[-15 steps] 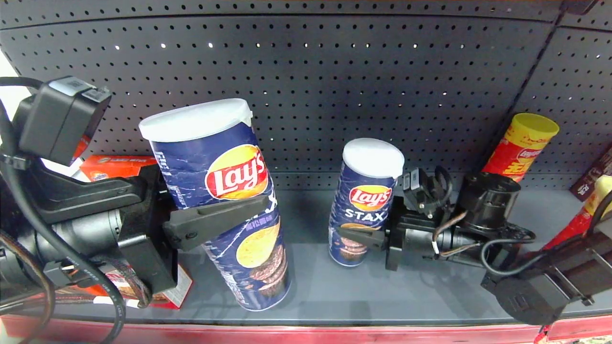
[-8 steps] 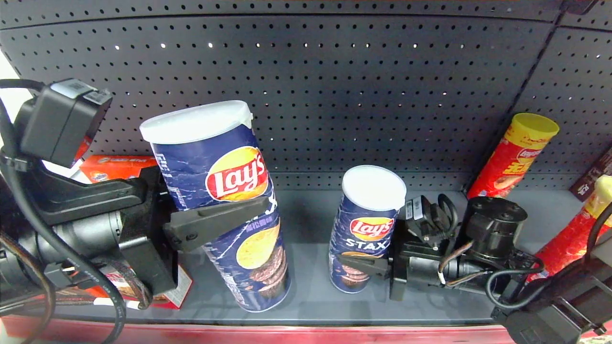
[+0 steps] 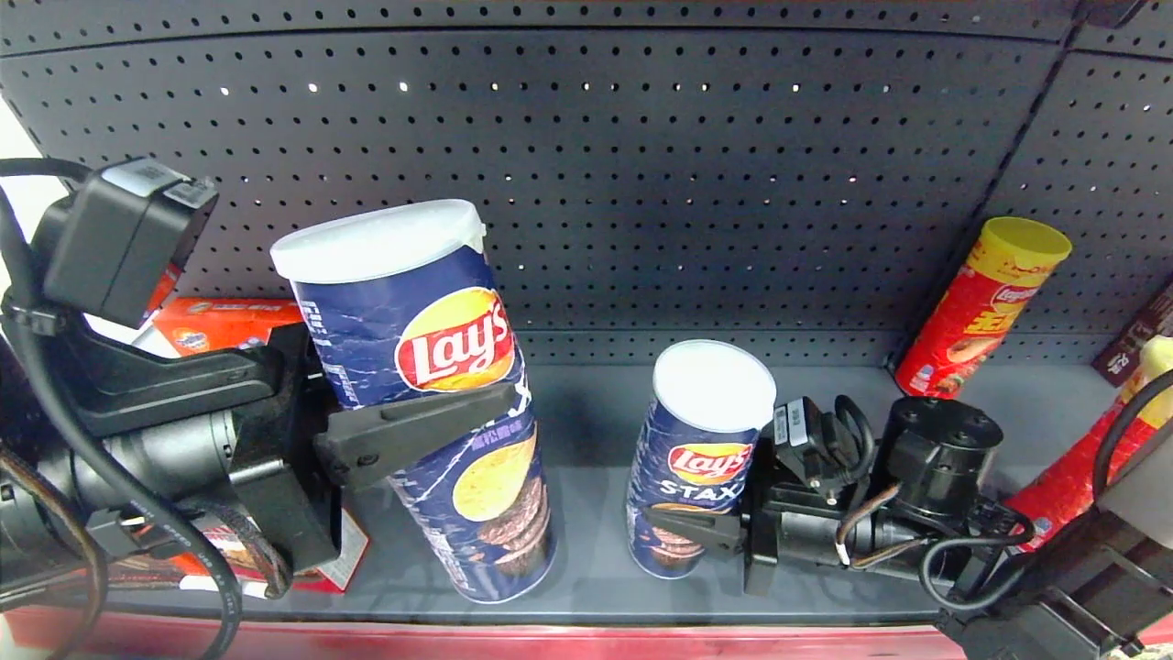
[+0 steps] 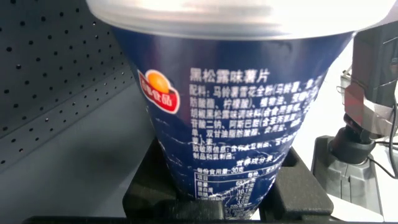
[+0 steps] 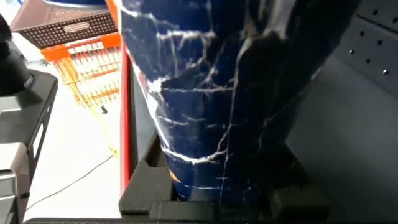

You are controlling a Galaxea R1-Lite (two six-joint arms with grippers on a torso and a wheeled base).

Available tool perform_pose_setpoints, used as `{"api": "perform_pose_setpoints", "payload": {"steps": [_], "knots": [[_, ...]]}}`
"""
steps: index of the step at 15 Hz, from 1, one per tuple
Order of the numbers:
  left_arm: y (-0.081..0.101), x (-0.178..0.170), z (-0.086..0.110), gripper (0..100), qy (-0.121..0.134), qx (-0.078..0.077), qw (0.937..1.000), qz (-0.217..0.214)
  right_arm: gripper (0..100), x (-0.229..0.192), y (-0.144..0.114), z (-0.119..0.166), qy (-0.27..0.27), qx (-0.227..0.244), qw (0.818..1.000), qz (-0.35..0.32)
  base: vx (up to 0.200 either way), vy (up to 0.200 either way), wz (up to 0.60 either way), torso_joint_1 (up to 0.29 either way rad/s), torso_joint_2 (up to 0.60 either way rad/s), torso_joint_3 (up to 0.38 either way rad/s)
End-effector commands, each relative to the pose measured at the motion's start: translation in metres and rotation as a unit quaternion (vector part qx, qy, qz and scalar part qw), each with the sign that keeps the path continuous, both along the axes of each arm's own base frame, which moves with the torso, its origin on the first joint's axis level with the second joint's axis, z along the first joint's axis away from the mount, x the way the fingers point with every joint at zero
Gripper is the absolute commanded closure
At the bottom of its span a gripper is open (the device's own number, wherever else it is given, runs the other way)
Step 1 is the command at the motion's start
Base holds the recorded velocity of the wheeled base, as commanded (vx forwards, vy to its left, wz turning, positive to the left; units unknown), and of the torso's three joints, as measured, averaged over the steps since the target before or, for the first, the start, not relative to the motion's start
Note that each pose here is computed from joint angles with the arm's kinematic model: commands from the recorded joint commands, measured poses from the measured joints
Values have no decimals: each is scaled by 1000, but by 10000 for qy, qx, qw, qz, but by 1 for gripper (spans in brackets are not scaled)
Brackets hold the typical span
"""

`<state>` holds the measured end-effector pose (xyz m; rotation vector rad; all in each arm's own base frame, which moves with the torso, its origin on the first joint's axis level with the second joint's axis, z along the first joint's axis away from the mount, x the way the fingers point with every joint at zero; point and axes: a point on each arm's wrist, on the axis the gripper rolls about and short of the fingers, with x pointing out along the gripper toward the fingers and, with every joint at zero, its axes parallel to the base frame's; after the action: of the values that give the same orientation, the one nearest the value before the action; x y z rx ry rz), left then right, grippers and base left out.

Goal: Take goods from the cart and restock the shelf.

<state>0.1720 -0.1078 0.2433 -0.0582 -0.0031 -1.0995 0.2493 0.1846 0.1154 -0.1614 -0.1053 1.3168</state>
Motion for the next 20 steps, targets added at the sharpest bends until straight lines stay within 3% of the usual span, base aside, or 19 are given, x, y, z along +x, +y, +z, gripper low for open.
{"api": "perform_pose_setpoints", "payload": {"steps": [1, 6, 7, 13, 20], "knots": [[0, 1, -1, 100, 14, 6, 10000, 17, 100, 1, 1, -11, 147, -99, 9998, 8, 0, 0, 0, 0, 0, 0], [1, 0, -4, 100, 67, 35, 10000, 10, 100, -4, -2, -11, 191, -129, 9997, 16, 0, 0, 0, 0, 0, 0], [1, 0, -5, 100, 74, 39, 10000, 10, 0, -4, -2, -12, 191, -129, 9997, 8, 0, 0, 0, 0, 0, 0], [2, -2, -5, 100, 67, 35, 10000, 17, 0, -18, -14, 10, -51, 32, 10000, -46, 0, 0, 0, 0, 0, 0], [5, -7, -2, 100, -14, -8, 10000, 10, 0, -72, -69, 55, -461, 460, 9968, -458, 0, 0, 0, 0, 0, 0]]}}
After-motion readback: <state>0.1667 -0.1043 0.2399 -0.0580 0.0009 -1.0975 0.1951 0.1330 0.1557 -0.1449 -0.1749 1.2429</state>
